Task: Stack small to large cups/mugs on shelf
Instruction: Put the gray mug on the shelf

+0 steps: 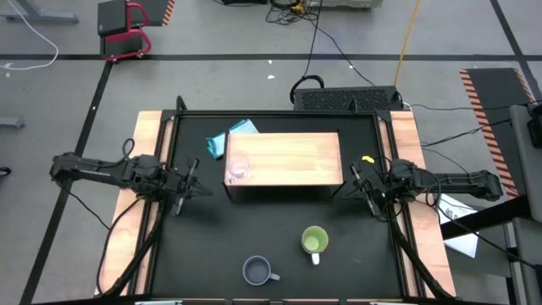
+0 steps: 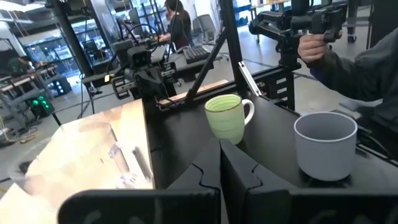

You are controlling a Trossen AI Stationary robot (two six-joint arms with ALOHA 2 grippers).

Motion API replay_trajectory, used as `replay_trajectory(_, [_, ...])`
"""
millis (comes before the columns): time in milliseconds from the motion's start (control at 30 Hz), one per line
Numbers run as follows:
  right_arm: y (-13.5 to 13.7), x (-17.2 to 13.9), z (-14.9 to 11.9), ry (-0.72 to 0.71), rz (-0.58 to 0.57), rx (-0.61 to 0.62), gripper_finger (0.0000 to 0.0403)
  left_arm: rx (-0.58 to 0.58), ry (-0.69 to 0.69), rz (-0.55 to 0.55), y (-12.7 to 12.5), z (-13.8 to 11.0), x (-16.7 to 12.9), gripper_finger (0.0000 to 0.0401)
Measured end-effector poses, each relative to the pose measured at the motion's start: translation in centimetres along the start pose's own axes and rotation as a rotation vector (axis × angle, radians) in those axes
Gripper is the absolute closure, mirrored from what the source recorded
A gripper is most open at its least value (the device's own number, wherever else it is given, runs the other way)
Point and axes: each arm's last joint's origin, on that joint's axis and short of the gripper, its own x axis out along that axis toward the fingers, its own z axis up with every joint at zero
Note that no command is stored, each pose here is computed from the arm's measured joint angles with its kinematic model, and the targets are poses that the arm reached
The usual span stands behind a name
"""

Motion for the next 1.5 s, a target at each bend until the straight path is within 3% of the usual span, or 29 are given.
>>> replay_trajectory(133, [0.0,0.0,0.0,0.000,0.000,0.000,0.0403,-0.009,-0.053,-0.006,-0.3,-0.9,0.2,0.0401])
replay_trajectory(300, [0.0,0.0,0.0,0.000,0.000,0.000,0.0403,-0.042,-0.018,-0.003,-0.4,-2.1,0.3,0.0401])
replay_trajectory(767, [0.0,0.0,-0.1,0.006,0.000,0.037,0.0403,-0.005,-0.107,-0.117,-1.1,-1.5,-0.6,0.0401])
replay_trajectory(1500, [0.0,0.0,-0.1,0.007,0.000,0.028,0.0403,-0.130,-0.036,-0.030,-1.7,-5.1,-0.2,0.0401])
